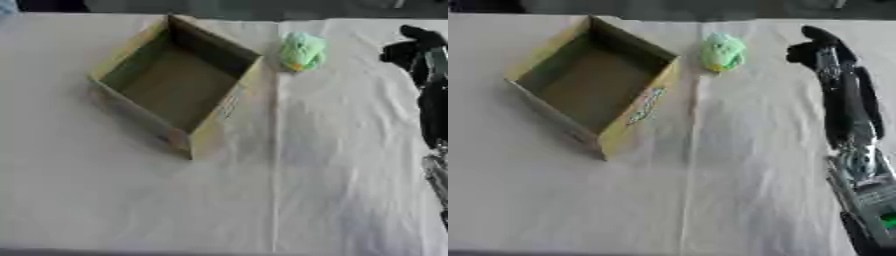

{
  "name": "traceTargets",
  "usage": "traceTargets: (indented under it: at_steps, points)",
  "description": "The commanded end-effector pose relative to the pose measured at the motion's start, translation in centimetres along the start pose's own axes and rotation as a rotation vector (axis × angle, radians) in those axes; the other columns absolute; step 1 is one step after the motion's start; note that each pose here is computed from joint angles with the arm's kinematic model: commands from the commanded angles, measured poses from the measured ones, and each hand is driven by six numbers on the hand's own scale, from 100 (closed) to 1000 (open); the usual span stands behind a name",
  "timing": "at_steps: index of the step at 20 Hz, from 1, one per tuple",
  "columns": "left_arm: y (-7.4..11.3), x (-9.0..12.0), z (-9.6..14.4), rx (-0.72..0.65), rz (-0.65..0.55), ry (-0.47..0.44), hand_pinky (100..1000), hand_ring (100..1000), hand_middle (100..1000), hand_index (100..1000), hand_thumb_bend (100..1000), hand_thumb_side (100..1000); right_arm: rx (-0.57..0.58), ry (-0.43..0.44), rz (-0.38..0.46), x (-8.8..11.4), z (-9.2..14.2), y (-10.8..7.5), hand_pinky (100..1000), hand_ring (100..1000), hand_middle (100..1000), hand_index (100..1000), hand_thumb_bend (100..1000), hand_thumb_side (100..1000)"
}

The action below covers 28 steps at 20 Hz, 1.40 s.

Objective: Pick up objects on the table and place them in the box.

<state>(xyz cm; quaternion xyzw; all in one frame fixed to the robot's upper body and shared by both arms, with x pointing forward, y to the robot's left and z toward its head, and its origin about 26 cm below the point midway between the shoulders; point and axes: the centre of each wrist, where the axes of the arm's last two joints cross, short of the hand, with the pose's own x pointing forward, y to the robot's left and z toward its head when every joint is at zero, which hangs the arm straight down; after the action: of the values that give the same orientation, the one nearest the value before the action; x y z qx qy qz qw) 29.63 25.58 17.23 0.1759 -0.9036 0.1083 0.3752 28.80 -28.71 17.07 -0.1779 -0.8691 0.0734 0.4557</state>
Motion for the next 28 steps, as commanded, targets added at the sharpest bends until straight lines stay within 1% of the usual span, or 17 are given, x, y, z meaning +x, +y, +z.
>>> traceTargets:
  at_steps: [1,3,5,6,10,14,17,19,23,25,28]
  points:
    - [0.1,0.5,-0.3,-0.004,-0.005,-0.028,325,553,673,803,100,708,-0.005,-0.030,0.014,0.7,-0.3,-0.4,885,727,659,875,100,1000]
    - [0.1,0.5,-0.3,-0.004,-0.006,-0.028,325,553,673,803,100,707,-0.011,-0.046,0.031,0.9,-0.6,-0.6,883,734,669,881,100,1000]
    - [0.2,0.5,-0.3,-0.005,-0.008,-0.027,324,553,673,803,100,707,-0.019,-0.073,0.078,1.4,-1.3,-1.0,884,748,691,890,100,1000]
    - [0.2,0.5,-0.3,-0.006,-0.009,-0.027,324,553,673,803,100,707,-0.021,-0.088,0.112,1.7,-1.7,-1.2,885,756,700,894,100,1000]
    - [0.2,0.5,-0.2,-0.009,-0.008,-0.023,324,553,673,802,100,708,-0.003,-0.146,0.303,3.7,-4.0,-2.2,883,778,728,905,100,1000]
    - [0.1,0.5,-0.1,-0.016,-0.005,-0.019,323,554,673,802,100,709,0.027,-0.163,0.474,5.9,-5.9,-2.8,887,799,755,920,100,1000]
    - [0.1,0.5,-0.2,-0.019,-0.005,-0.018,323,554,673,802,100,709,0.035,-0.165,0.567,7.4,-7.3,-3.2,889,810,766,925,100,1000]
    - [0.0,0.5,-0.1,-0.022,-0.003,-0.016,322,554,673,802,100,710,0.040,-0.163,0.615,8.0,-8.3,-3.5,891,818,773,926,100,1000]
    - [0.0,0.5,0.0,-0.028,0.000,-0.012,322,555,673,803,100,710,0.055,-0.135,0.707,8.3,-10.9,-4.2,895,829,786,932,100,1000]
    - [-0.1,0.5,0.0,-0.031,0.001,-0.011,322,555,673,802,100,710,0.065,-0.112,0.752,8.1,-12.2,-4.6,898,837,795,936,101,1000]
    - [-0.1,0.5,0.0,-0.036,0.002,-0.011,322,555,673,802,100,710,0.097,-0.079,0.818,7.4,-14.2,-5.1,903,849,807,947,136,1000]
